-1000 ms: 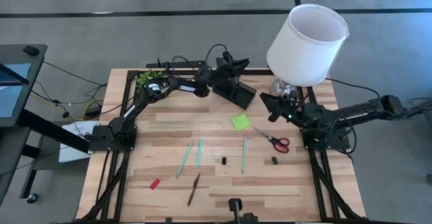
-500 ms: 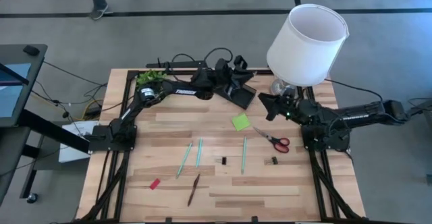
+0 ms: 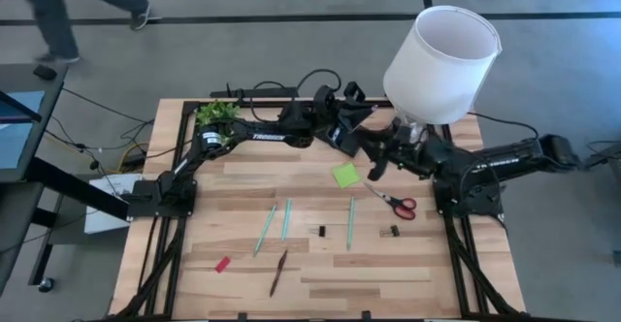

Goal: Pick and place office supplies into organizer
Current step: Put the purple pen into the black desk organizer

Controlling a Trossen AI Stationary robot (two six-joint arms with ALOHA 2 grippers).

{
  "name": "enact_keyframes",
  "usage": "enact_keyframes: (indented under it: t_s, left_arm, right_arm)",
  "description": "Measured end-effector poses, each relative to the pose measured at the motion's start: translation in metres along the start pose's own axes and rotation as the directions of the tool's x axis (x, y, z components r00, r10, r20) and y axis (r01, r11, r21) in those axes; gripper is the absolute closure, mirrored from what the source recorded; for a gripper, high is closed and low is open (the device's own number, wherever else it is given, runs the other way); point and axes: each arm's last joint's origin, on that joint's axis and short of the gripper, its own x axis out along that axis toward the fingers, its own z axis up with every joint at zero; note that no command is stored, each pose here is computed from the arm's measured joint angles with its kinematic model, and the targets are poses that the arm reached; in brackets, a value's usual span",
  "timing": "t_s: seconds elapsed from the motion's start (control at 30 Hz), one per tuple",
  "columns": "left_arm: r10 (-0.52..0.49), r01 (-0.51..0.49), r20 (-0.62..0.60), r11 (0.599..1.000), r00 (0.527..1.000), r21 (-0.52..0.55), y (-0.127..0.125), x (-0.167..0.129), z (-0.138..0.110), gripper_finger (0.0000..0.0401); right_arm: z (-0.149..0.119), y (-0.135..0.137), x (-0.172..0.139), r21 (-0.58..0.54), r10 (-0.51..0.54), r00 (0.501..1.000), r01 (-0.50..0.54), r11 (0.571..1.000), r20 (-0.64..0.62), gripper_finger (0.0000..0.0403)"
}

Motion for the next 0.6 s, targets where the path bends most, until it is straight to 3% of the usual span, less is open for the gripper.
enact_keyframes:
  t_s: [0.13, 0.37, 0.6]
  left_arm:
    - [-0.015, 0.015, 0.024, 1.0, 1.0, 0.007, -0.002, 0.0, 0.002, 0.0379]
    - [-0.025, 0.025, 0.045, 1.0, 0.999, -0.001, -0.002, -0.001, 0.005, 0.0379]
    - [-0.041, 0.041, 0.001, 0.995, 0.999, -0.086, 0.001, -0.002, 0.004, 0.0379]
  right_arm:
    - [0.007, 0.006, 0.005, -0.042, -0.063, 0.998, 0.062, 0.997, -0.019, 0.031]
    - [0.012, 0.007, 0.006, -0.073, -0.061, 0.998, 0.06, 0.995, -0.009, 0.0289]
    - [0.011, 0.009, 0.005, -0.076, -0.049, 0.999, 0.047, 0.996, -0.016, 0.0286]
